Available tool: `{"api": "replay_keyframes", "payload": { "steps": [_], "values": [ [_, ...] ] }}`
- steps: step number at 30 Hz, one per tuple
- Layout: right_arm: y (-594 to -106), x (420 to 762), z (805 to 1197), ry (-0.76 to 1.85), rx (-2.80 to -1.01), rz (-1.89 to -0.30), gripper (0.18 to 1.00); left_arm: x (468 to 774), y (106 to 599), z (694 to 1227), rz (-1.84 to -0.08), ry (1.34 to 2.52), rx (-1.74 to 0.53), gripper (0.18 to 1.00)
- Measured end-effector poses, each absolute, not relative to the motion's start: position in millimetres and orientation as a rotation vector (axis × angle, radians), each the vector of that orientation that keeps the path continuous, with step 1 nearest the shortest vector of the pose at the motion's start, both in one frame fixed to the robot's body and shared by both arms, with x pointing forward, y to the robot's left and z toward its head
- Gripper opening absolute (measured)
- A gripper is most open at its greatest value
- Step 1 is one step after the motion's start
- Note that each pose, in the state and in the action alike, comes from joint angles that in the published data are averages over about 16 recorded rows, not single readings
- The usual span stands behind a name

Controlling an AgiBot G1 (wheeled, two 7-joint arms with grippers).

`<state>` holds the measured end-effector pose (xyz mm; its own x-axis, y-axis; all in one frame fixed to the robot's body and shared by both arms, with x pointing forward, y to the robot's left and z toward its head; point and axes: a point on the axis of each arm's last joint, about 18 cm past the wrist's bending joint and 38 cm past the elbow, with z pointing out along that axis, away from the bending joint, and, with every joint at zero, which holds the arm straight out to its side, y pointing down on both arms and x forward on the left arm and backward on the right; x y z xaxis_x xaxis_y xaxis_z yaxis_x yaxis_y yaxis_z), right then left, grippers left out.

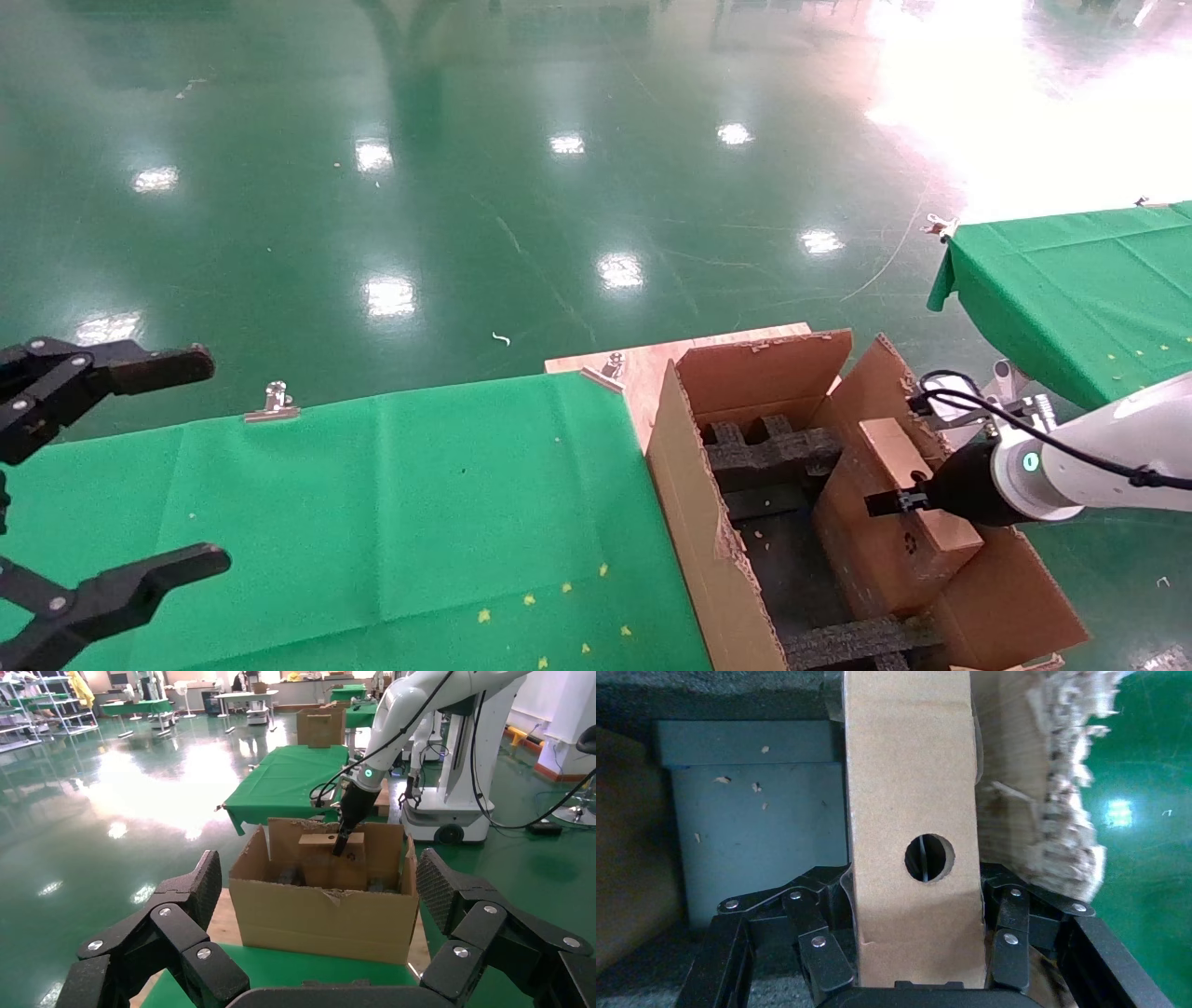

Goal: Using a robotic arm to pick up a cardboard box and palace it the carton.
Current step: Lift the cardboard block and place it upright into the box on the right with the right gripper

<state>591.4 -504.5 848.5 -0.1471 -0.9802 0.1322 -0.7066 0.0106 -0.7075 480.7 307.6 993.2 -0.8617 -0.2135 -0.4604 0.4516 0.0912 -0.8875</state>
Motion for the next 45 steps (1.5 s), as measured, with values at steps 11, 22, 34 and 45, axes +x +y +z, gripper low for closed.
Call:
{"api": "replay_keyframes", "payload": {
  "steps": [11,22,34,45],
  "values": [
    [-504.2,605.0,826.5,1.917,-1.760,-0.883,0.320,480.7,307.6,993.2,-1.822,1.895,0.233,1.001],
    [-503.4,615.9,814.1,1.931,-1.790,-0.847,0.320,480.7,307.6,993.2,-1.822,1.895,0.233,1.001],
    [-503.0,620.6,809.9,1.940,-1.802,-0.823,0.321,480.7,307.7,993.2,-1.822,1.895,0.233,1.001],
    [-503.3,620.3,811.9,1.938,-1.800,-0.827,0.370,480.7,307.7,993.2,-1.822,1.895,0.232,1.001]
  ]
}}
